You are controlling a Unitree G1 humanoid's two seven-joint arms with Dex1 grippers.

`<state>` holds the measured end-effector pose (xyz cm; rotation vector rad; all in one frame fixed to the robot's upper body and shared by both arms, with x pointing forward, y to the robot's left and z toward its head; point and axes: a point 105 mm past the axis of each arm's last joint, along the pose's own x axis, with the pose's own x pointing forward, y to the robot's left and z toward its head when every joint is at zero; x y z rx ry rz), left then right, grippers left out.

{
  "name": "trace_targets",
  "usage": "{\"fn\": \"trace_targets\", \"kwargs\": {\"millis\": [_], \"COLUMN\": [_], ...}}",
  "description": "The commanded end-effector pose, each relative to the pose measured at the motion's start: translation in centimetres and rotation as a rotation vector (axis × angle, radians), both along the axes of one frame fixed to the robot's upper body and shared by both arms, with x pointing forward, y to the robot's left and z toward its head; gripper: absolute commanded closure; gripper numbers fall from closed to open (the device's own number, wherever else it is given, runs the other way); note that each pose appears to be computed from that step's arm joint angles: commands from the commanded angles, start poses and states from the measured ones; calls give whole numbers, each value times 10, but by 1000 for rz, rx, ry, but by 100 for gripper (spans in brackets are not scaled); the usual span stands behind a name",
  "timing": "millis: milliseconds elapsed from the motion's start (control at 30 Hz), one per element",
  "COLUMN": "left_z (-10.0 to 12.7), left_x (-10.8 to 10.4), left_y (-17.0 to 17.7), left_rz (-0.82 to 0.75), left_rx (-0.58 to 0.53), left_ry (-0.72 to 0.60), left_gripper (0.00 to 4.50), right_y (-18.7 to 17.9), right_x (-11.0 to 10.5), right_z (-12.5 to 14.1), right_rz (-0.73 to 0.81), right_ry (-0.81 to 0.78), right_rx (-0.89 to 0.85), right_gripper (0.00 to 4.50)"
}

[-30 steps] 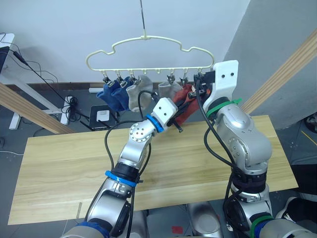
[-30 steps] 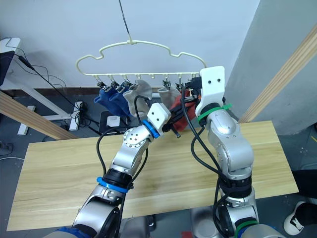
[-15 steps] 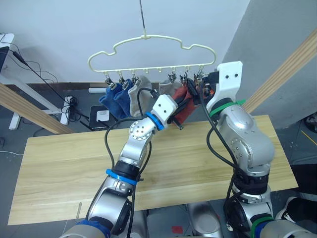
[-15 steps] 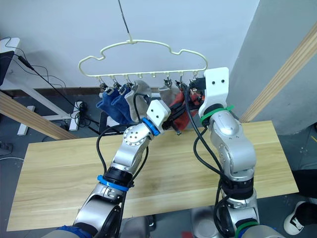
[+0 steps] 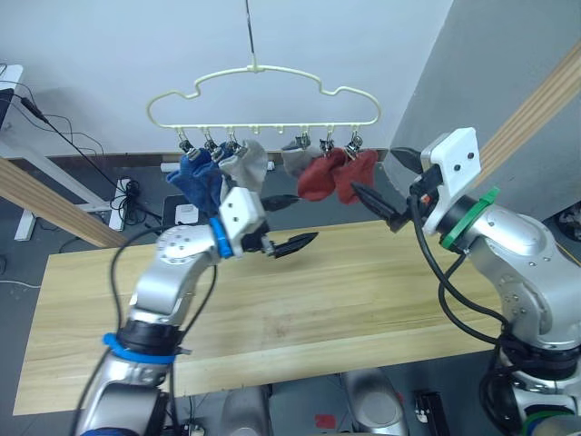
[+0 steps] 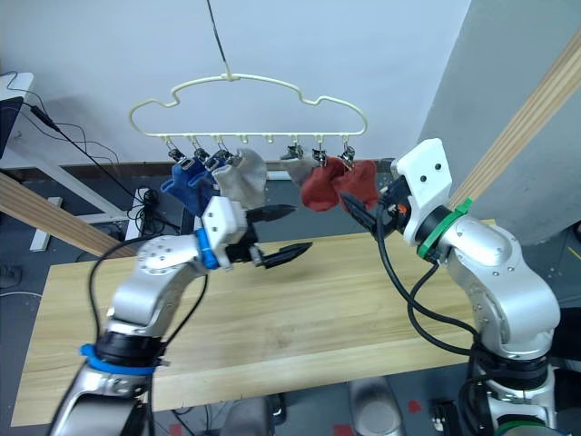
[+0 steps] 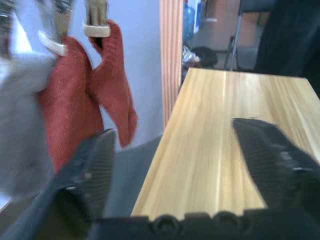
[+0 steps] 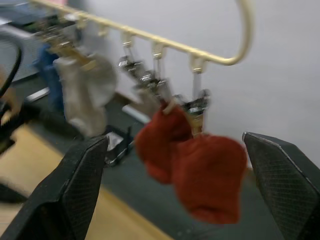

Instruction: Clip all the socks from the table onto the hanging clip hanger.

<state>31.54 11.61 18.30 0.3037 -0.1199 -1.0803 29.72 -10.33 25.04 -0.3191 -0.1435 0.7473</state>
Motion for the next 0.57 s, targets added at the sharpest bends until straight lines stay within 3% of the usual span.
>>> {"fn": "trace_targets", "kwargs": {"millis": [33,233,400,567], "left_z": [20,37,37,37], "left_x": [-11,-15,-18,-15], "left_y": [36,104,146,164], "left_rz": [79,336,488,533], "left_rx": [40,111,210,177], "left_ry": [-16,38,44,65], "left_gripper": [2,2,2,2], "right_y": [-2,-22,-38,-46], "right_x": [-11,-6,-2,2], "right_z": [15,15,15,18], "right_rz": [97,136,140,127], "right_ry": [-52,-44,-50,-76], "right_rx": [-46,-154,-198,-211], "right_gripper": [0,0,0,0]}}
